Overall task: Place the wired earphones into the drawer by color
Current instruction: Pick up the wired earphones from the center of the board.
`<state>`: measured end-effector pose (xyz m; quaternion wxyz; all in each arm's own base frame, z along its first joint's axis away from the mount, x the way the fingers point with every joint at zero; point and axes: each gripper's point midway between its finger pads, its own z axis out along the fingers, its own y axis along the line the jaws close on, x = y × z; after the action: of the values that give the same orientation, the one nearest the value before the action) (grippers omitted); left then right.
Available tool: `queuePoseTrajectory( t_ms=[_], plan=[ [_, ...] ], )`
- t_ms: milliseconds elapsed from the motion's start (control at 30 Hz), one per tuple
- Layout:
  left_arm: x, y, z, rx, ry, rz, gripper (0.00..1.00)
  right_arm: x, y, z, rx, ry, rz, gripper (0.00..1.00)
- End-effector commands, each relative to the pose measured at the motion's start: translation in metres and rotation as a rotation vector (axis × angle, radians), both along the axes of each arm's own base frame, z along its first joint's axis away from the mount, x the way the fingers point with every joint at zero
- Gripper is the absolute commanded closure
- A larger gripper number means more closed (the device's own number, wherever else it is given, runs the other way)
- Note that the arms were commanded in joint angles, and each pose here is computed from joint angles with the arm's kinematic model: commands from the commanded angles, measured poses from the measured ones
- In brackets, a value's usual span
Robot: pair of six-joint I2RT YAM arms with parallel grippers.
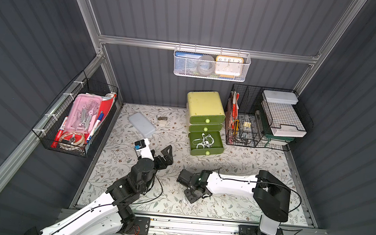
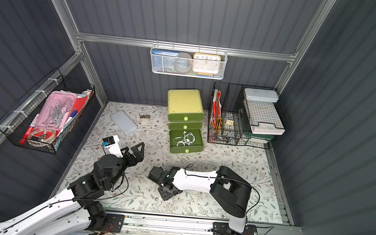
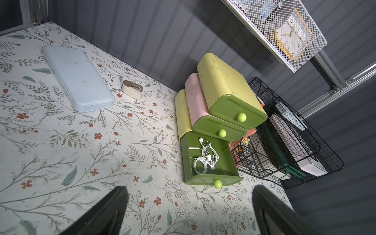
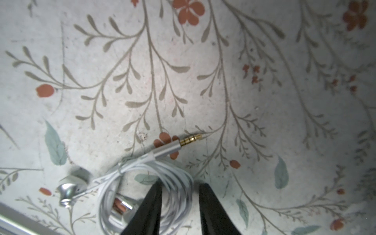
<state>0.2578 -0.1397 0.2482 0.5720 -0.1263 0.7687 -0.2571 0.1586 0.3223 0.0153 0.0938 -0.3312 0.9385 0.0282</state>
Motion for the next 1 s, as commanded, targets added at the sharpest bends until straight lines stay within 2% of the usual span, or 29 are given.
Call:
queuePoseTrajectory(
  t_ms=[0,200,533,967],
  plan=[
    [-0.001,0.007,-0.003,-0.003,0.003,0.025,0.01,-0.001,-0.008,-0.007,-0.053,0.004,-0.005,0.69],
    [0.0,0.006,-0.005,-0.001,0.006,0.024,0.01,-0.001,-0.011,-0.005,-0.066,0.003,-0.014,0.81],
    [0.0,0.005,-0.005,0.001,0.006,0.022,0.01,0.002,-0.012,0.005,-0.051,-0.023,-0.021,0.94],
    [0.0,0.004,-0.007,-0.002,0.006,0.016,0.01,0.011,-0.015,0.04,-0.008,-0.094,-0.039,1.0]
  ],
)
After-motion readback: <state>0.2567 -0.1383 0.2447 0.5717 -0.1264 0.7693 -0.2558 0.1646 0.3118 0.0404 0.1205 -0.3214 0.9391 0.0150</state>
